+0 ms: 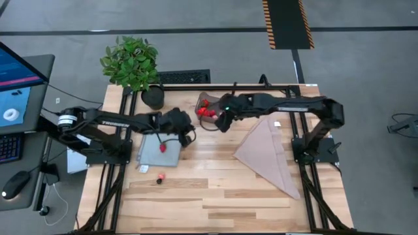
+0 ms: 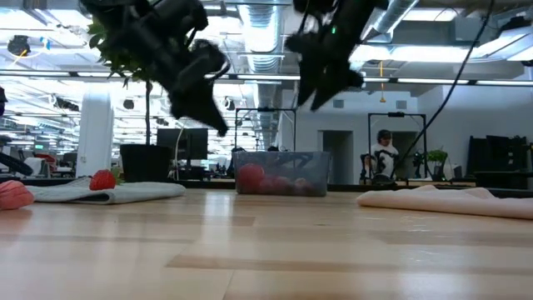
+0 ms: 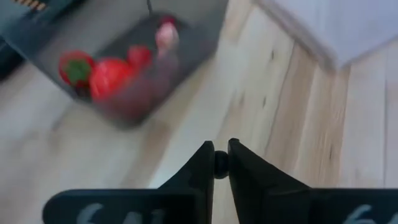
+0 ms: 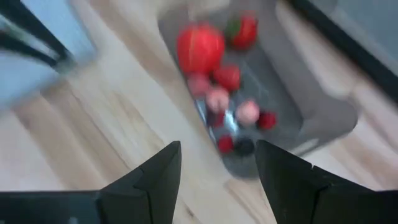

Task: Pick and placing Produce into tupperware
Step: Put the blueberry into the black bin

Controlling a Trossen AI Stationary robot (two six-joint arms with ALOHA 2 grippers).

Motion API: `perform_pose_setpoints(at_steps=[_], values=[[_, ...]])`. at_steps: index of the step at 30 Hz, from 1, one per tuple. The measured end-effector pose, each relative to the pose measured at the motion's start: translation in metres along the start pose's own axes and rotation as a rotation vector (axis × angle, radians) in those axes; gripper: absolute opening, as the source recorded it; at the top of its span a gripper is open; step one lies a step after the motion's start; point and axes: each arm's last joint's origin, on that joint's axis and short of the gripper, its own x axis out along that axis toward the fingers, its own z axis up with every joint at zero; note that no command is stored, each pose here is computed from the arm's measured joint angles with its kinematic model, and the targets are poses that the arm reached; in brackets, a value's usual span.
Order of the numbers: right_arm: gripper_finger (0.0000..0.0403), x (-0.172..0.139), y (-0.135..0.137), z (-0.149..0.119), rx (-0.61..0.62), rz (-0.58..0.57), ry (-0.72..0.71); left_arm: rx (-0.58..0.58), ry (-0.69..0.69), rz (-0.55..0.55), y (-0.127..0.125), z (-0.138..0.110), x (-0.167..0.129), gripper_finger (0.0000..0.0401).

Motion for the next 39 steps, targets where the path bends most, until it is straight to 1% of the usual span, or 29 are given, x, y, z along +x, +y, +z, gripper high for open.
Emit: perform_pose_setpoints(at_steps=[3,5,7,11,13,15,19,23,25,29,31,33,34,35,37,39], values=[[0.0228,-0.020,0.000,0.002,0.023,0.032,-0.059,-0.034,-0.087,-0.040,0.010,0.024,-0.003,0.0007],[0.0228,-0.028,0.002,-0.001,0.018,0.047,-0.063,-0.055,-0.134,-0.053,0.018,0.037,-0.005,0.0001],[0.0228,-0.033,0.008,-0.003,0.006,0.067,-0.081,-0.077,-0.176,-0.058,0.028,0.048,-0.007,0.0000],[0.0228,-0.036,0.015,-0.009,-0.016,0.052,-0.070,-0.103,-0.215,-0.100,0.049,0.066,-0.009,0.0001],[0.0228,-0.037,0.015,-0.012,-0.015,0.027,-0.054,-0.135,-0.177,-0.114,0.058,0.066,-0.008,0.0000],[0.0228,-0.037,0.015,-0.014,-0.007,0.000,-0.047,-0.152,-0.179,-0.132,0.063,0.069,-0.008,0.0000],[0.0228,-0.038,0.014,-0.018,-0.004,-0.034,-0.022,-0.132,-0.153,-0.164,0.063,0.066,-0.008,0.0000],[0.0228,-0.038,0.014,-0.019,-0.004,-0.036,-0.018,-0.135,-0.137,-0.108,0.063,0.064,-0.005,0.0000],[0.0228,-0.038,0.015,-0.019,-0.003,-0.032,-0.022,-0.132,-0.137,-0.100,0.064,0.064,-0.005,0.0000],[0.0228,-0.038,0.029,-0.024,-0.030,-0.001,-0.030,-0.138,-0.094,-0.065,0.064,0.060,-0.006,0.0000],[0.0228,-0.038,0.040,-0.028,-0.035,0.035,-0.054,-0.134,-0.076,-0.054,0.064,0.058,-0.008,0.0000],[0.0228,-0.032,0.053,-0.033,-0.042,0.074,-0.085,-0.128,-0.058,-0.053,0.064,0.057,-0.013,0.0000],[0.0228,-0.027,0.057,-0.038,-0.050,0.076,-0.072,-0.125,-0.059,-0.057,0.062,0.057,-0.017,0.0000],[0.0228,-0.024,0.059,-0.044,-0.063,0.068,-0.050,-0.123,-0.073,-0.063,0.060,0.058,-0.023,0.0000],[0.0228,-0.016,0.070,-0.047,-0.066,0.087,-0.071,-0.129,-0.123,-0.081,0.055,0.059,-0.039,0.0000],[0.0228,-0.006,0.075,-0.059,-0.091,0.074,-0.042,-0.123,-0.177,-0.103,0.050,0.056,-0.057,0.0000]])
